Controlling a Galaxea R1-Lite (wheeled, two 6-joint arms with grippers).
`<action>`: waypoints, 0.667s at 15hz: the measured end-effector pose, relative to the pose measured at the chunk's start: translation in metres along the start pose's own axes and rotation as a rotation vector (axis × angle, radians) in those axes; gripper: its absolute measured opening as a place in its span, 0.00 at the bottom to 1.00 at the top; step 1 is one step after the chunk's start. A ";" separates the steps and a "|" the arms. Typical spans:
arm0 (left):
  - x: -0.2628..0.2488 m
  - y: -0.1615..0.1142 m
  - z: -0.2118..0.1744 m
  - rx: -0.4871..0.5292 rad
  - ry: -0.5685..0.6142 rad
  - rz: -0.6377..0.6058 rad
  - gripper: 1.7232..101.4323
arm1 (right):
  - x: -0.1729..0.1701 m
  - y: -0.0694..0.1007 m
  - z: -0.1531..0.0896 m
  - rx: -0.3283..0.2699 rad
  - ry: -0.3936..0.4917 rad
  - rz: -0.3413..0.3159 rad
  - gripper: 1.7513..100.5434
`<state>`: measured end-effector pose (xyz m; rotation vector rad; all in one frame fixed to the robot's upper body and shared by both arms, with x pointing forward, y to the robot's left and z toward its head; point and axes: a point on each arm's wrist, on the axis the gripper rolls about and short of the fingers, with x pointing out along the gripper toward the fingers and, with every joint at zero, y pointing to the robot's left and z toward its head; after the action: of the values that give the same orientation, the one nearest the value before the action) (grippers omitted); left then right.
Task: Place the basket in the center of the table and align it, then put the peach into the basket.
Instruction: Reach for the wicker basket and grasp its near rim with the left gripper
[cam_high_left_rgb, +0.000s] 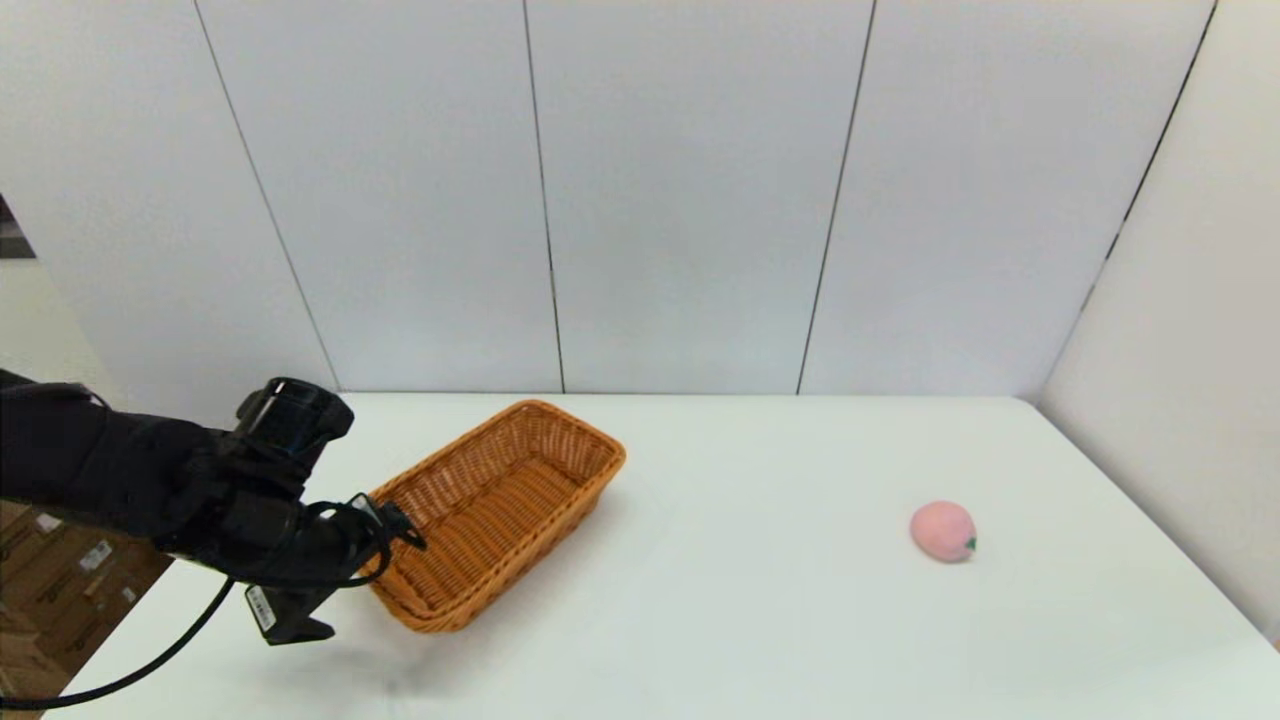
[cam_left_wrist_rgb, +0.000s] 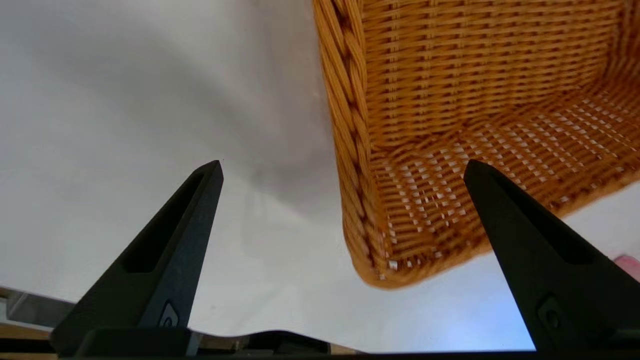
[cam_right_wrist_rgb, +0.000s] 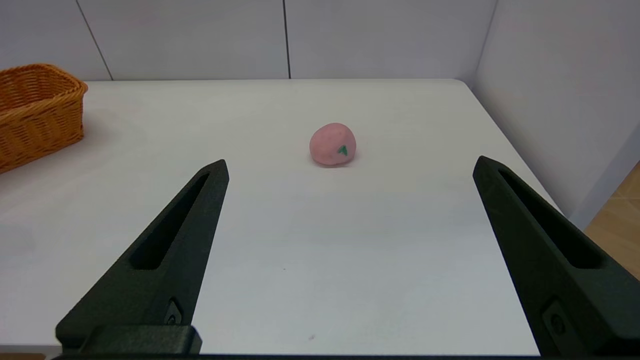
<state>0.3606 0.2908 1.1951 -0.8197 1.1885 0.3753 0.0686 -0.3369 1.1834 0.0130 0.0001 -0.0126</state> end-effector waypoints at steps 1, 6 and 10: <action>0.006 -0.002 0.002 -0.006 0.000 -0.001 0.96 | 0.000 0.000 0.000 0.000 0.000 0.000 0.96; 0.027 -0.007 0.008 -0.004 -0.013 -0.024 0.96 | 0.000 0.000 0.000 0.001 0.000 0.000 0.96; 0.039 -0.008 0.009 -0.002 -0.008 -0.033 0.96 | 0.000 0.000 0.000 0.001 0.000 0.000 0.96</action>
<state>0.3858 0.2865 1.1638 -0.8382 1.1662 0.3522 0.0686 -0.3369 1.1834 0.0138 -0.0003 -0.0126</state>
